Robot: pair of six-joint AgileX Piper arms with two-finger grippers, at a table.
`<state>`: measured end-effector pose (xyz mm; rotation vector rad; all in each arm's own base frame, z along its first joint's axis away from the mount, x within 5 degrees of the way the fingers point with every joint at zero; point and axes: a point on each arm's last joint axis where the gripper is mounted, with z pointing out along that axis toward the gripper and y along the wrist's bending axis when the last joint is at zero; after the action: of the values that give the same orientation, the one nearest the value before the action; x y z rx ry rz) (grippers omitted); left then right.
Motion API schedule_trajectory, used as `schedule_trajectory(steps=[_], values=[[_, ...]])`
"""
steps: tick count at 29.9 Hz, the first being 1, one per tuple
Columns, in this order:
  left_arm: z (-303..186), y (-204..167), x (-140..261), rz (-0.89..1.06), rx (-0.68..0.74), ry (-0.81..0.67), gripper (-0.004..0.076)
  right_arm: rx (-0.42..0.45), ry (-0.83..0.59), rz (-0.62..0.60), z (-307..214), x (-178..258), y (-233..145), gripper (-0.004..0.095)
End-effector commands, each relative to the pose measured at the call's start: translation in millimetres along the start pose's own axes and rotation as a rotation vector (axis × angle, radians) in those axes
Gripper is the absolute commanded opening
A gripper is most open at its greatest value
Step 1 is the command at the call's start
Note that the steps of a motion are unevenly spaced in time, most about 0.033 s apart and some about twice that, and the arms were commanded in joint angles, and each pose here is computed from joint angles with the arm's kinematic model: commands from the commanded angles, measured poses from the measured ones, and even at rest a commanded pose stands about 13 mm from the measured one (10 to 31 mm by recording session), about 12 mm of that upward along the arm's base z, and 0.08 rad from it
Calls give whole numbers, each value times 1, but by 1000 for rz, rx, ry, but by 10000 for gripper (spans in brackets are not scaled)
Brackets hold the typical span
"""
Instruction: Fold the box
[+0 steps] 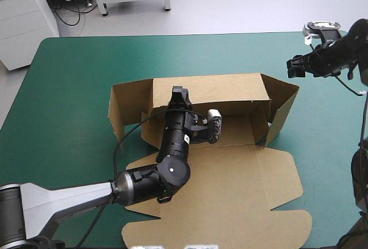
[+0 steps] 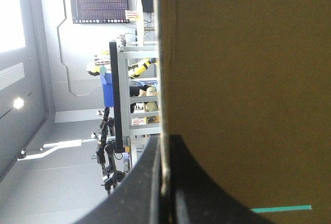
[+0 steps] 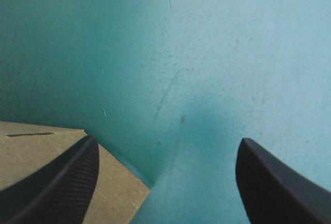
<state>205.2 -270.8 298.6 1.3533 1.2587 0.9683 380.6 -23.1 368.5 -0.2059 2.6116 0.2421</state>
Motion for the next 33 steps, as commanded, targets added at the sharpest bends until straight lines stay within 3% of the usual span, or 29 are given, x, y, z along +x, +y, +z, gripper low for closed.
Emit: schedule_trajectory(steps=[1,10,15,22,29,33], values=[[-8,27,3,-26,-113,-4,-32,-36,-32,-33,-14,3,7,684],[-8,27,3,-26,-113,-4,-32,-167,40,-183,2,38,16,684],[-8,27,3,-26,-113,-4,-32,-193,71,-301,4,59,17,684],[-8,26,2,-25,-107,-16,-32,-244,126,-345,15,84,22,684],[-8,26,2,-25,-107,-16,-32,-374,71,-415,24,90,31,684],[-8,26,2,-25,-107,-16,-32,-384,59,-423,24,89,32,684]])
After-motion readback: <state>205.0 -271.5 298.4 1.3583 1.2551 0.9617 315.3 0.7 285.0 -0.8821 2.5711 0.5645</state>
